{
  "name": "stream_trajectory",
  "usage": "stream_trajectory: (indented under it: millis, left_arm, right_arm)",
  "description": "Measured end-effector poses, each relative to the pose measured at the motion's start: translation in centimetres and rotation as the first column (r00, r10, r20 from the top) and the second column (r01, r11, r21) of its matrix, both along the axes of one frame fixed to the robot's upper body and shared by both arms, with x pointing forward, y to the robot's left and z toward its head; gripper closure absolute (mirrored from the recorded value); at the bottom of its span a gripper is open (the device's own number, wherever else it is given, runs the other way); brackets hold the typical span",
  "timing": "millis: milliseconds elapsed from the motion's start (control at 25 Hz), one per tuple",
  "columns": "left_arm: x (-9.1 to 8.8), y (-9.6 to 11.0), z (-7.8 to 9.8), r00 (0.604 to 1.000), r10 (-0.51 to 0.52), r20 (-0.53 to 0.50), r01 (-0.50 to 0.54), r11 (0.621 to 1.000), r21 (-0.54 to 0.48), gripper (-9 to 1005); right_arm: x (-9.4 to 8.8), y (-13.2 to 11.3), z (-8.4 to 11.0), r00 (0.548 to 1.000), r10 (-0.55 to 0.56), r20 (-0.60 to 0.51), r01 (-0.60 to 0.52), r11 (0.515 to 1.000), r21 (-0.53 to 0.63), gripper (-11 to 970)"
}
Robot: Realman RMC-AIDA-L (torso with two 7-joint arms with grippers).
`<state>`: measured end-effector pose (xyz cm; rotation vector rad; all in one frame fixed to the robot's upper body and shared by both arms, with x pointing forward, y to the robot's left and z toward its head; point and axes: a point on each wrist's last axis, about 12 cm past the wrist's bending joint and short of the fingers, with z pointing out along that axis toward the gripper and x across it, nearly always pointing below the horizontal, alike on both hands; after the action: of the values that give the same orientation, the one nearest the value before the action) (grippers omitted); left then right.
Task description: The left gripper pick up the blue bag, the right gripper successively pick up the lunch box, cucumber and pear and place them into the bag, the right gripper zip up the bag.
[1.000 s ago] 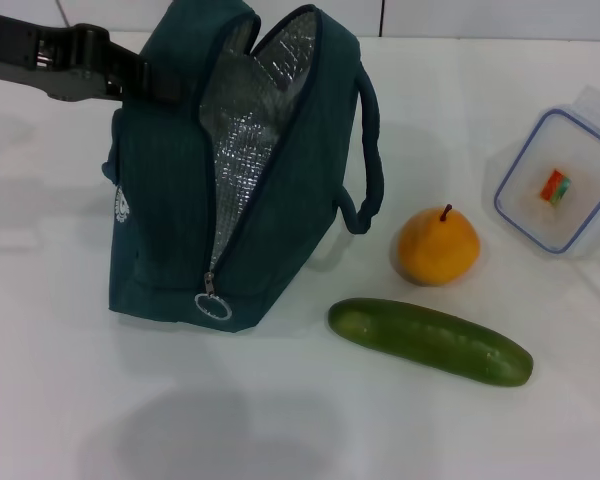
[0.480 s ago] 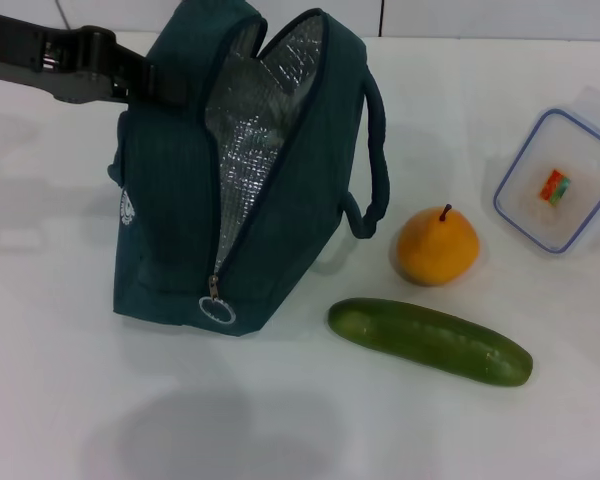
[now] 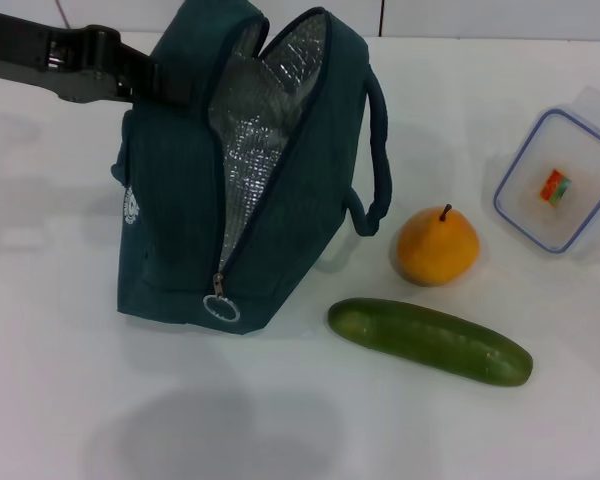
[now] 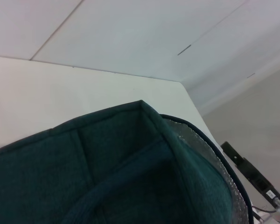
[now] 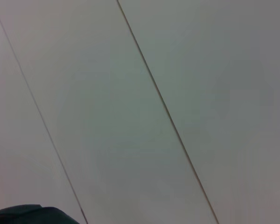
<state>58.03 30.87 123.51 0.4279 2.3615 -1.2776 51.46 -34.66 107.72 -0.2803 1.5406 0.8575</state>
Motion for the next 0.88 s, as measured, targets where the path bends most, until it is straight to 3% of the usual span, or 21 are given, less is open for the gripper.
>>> stream_trajectory:
  millis: [440,880]
  left_arm:
    - [0.0,0.0,-0.1,1.0,0.002,-0.002,-0.002,1.0,0.001,957]
    - [0.1,0.0,-0.1,1.0,0.002,-0.003,-0.002,1.0,0.01,958]
  right_arm:
    - [2.8,2.5,-0.3,0.997,0.011,-0.071,-0.012,1.0,-0.004,100]
    - [4.0,4.5,-0.3,0.994,0.06,-0.086,-0.063,0.997,-0.041,103]
